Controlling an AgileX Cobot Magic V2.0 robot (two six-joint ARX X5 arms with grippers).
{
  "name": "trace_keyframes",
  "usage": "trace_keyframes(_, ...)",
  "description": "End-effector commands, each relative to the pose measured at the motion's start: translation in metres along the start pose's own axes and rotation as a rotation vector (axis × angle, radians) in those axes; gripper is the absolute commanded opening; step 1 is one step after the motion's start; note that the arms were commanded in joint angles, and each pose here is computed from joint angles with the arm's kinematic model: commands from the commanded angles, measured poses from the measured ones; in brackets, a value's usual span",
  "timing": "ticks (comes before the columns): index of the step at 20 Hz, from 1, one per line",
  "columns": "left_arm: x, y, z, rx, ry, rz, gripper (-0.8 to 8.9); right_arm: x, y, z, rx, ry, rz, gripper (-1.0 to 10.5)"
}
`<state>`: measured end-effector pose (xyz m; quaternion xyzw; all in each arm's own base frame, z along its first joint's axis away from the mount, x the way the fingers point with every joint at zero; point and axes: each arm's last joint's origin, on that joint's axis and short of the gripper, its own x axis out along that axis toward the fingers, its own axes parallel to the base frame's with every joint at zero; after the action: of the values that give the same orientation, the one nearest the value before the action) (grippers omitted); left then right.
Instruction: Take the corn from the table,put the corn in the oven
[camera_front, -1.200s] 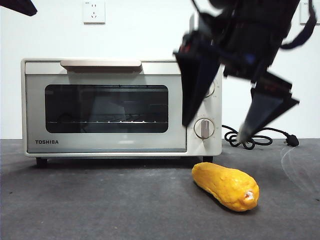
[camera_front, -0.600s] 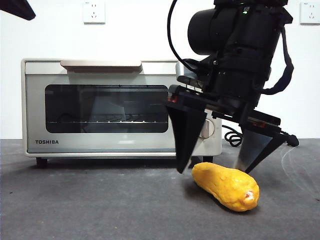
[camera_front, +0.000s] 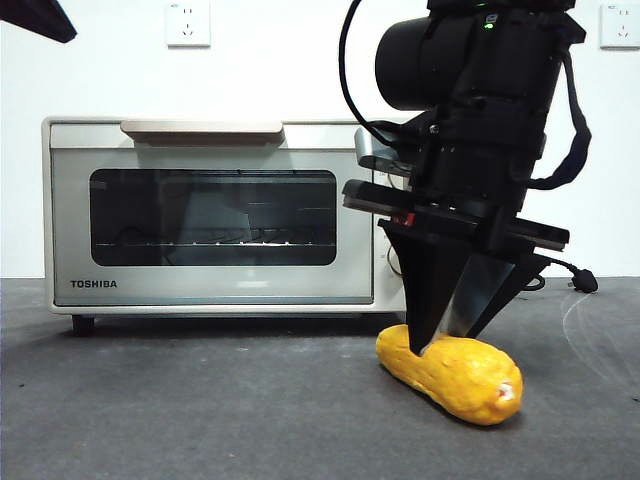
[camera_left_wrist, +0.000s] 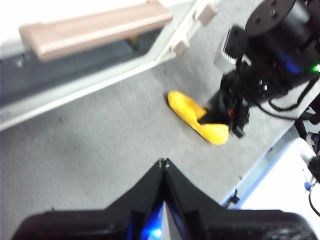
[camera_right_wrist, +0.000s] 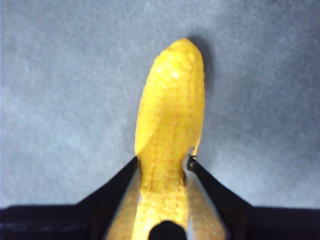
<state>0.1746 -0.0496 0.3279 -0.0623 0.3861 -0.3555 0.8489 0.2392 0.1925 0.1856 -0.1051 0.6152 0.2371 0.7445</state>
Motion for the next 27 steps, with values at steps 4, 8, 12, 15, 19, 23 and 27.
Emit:
trace_keyframes(4,0.005,-0.004,0.016,0.040,-0.120,-0.025,-0.05,-0.025,0.019,0.000,-0.046,0.013,0.058,-0.1)
trace_keyframes(8,0.019,-0.005,0.029,0.076,-0.168,-0.049,-0.06,-0.072,0.035,-0.004,-0.096,-0.093,0.093,-0.1)
trace_keyframes(12,0.042,0.005,0.039,0.086,-0.177,0.026,-0.05,-0.124,0.037,-0.017,-0.117,-0.221,0.122,-0.1)
trace_keyframes(15,0.056,0.012,0.047,0.102,-0.210,0.062,-0.05,-0.154,0.036,-0.029,-0.124,-0.299,0.141,-0.1)
trace_keyframes(19,0.069,0.018,0.053,0.091,-0.232,0.058,-0.06,-0.175,0.033,-0.043,-0.119,-0.369,0.159,-0.1)
trace_keyframes(23,0.078,0.024,0.055,0.085,-0.219,0.059,-0.06,-0.182,0.031,-0.050,-0.113,-0.378,0.149,-0.1)
trace_keyframes(27,0.090,0.031,0.053,0.078,-0.182,0.063,-0.06,-0.182,0.030,-0.051,-0.108,-0.371,0.123,-0.1)
